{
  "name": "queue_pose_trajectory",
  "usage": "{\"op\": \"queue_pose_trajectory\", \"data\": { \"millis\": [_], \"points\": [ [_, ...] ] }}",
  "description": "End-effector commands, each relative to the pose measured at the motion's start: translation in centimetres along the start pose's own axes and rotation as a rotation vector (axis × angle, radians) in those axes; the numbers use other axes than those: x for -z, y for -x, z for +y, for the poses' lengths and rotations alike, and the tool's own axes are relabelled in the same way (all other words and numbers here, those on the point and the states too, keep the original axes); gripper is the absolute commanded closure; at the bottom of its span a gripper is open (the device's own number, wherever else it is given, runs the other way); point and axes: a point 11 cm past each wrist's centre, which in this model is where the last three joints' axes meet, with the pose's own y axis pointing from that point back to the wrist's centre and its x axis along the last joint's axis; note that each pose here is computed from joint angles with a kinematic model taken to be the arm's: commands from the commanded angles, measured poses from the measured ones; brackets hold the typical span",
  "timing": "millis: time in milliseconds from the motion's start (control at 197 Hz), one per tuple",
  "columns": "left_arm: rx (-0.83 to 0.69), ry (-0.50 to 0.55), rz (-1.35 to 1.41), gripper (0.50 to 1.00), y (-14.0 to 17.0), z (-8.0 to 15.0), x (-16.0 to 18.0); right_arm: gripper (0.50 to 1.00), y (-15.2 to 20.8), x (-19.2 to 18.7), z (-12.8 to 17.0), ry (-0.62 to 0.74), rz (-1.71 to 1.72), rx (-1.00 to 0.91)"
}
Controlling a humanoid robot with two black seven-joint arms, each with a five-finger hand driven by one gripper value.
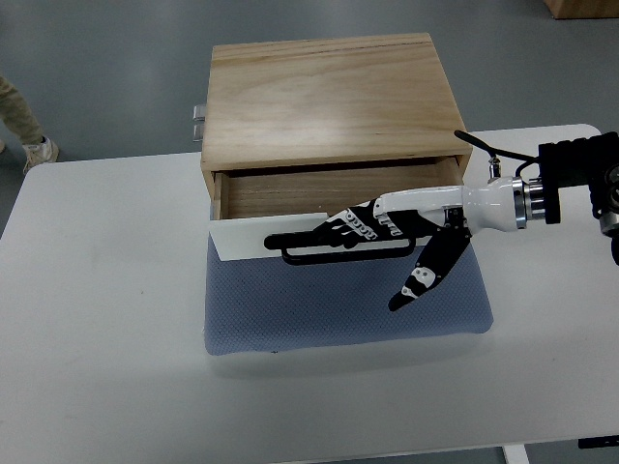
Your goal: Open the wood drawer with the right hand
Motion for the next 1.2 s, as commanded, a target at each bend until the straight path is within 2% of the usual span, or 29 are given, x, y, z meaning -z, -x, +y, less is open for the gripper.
{"op": "queue_pose_trajectory", "data": {
  "millis": [0,163,381,386,462,564,615,620,671,767,843,996,1123,1194],
  "points": [
    [0.0,0.0,0.0,0.5,0.0,0.0,0.0,0.548,-0.5,0.8,0.4,-0.016,0.009,0.0],
    [0.0,0.0,0.0,0.5,0.0,0.0,0.0,0.548,-0.8,1.7,0.9,-0.034,0.012,0.009],
    [0.0,0.0,0.0,0.5,0.0,0.0,0.0,0.548,-2.7,4.6,3.1,-0.109,0.026,-0.032],
    [0.0,0.0,0.0,0.5,0.0,0.0,0.0,0.548,-4.0,5.8,4.8,-0.151,0.017,-0.094],
    [0.0,0.0,0.0,0.5,0.0,0.0,0.0,0.548,-6.0,6.7,7.3,-0.199,-0.015,-0.196],
    [0.0,0.0,0.0,0.5,0.0,0.0,0.0,0.548,-10.9,5.8,11.5,-0.29,-0.138,-0.427],
    [0.0,0.0,0.0,0.5,0.0,0.0,0.0,0.548,-10.9,5.8,11.5,-0.29,-0.138,-0.428],
    [0.0,0.0,0.0,0.5,0.0,0.0,0.0,0.548,-13.2,4.1,13.4,-0.347,-0.232,-0.558],
    [0.0,0.0,0.0,0.5,0.0,0.0,0.0,0.548,-15.3,1.4,14.7,-0.402,-0.345,-0.705],
    [0.0,0.0,0.0,0.5,0.0,0.0,0.0,0.55,-17.7,-4.3,16.3,-0.448,-0.52,-0.957],
    [0.0,0.0,0.0,0.5,0.0,0.0,0.0,0.55,-18.0,-8.4,16.6,-0.433,-0.62,-1.085],
    [0.0,0.0,0.0,0.5,0.0,0.0,0.0,0.55,-17.0,-13.4,14.8,-0.427,-0.766,-1.171],
    [0.0,0.0,-0.001,0.5,0.0,0.0,0.0,0.55,-16.1,-15.1,13.7,-0.444,-0.856,-1.188],
    [0.0,0.0,0.0,0.5,0.0,0.0,0.0,0.55,-15.2,-16.1,12.0,-0.412,-0.909,-1.164]
  ]
}}
